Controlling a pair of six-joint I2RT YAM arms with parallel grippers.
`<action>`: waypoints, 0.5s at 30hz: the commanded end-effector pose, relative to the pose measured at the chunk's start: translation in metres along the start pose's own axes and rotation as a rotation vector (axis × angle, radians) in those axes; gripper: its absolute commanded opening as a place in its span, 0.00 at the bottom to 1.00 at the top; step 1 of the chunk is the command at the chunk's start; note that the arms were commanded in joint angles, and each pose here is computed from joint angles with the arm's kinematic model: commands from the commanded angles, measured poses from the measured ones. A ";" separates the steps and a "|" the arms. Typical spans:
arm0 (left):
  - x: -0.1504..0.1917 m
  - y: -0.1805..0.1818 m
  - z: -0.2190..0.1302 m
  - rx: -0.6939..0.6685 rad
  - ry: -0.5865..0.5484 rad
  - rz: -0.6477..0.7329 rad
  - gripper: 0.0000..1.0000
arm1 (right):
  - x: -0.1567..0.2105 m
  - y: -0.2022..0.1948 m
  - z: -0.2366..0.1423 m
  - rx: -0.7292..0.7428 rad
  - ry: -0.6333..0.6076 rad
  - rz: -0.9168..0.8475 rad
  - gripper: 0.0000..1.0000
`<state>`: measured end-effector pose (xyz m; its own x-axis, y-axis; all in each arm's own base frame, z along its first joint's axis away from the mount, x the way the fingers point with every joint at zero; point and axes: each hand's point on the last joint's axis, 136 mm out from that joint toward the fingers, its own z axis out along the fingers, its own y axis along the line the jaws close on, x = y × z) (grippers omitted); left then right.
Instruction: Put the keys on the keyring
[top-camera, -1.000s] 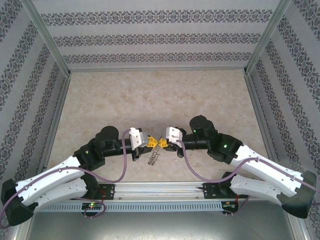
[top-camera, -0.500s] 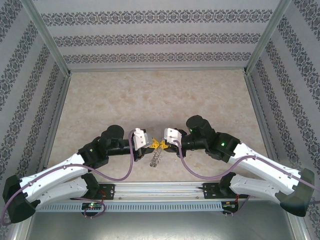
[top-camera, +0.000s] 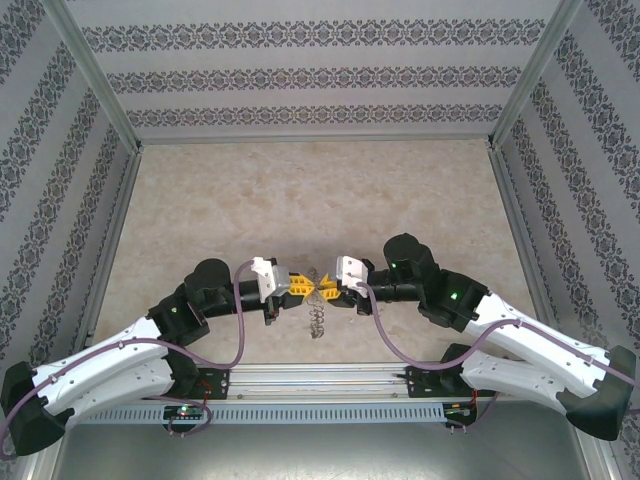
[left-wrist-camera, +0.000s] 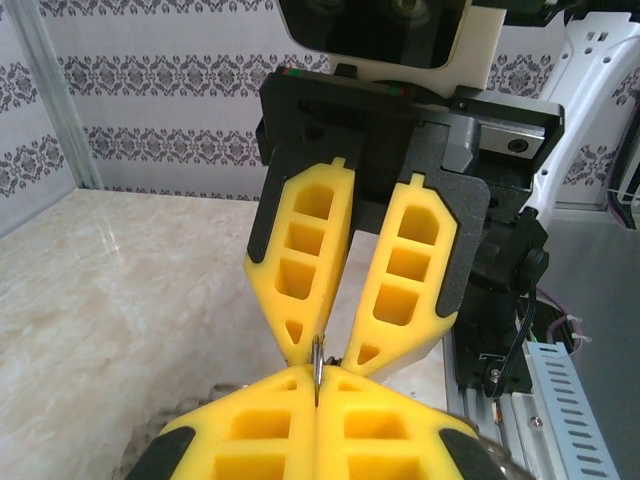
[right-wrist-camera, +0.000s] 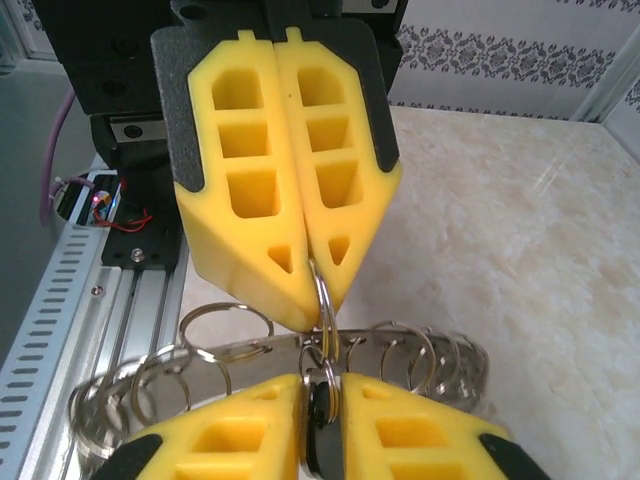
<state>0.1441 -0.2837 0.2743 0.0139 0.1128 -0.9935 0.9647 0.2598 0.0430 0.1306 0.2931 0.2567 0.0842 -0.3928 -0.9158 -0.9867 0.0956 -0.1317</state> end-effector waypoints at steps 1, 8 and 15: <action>-0.030 -0.006 -0.006 0.023 -0.124 0.025 0.00 | -0.003 0.001 0.000 -0.011 -0.031 0.009 0.13; -0.030 -0.009 -0.008 0.034 -0.131 0.026 0.00 | 0.001 -0.001 0.002 -0.002 -0.018 0.019 0.05; -0.032 -0.012 -0.012 0.044 -0.143 0.035 0.00 | 0.002 -0.003 -0.001 0.017 -0.018 0.026 0.06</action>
<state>0.1392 -0.2817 0.2741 0.0064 0.0907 -0.9959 0.9685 0.2472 0.0287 0.1307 0.2949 0.2576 0.0784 -0.3752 -0.9236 -0.9875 0.0982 -0.1237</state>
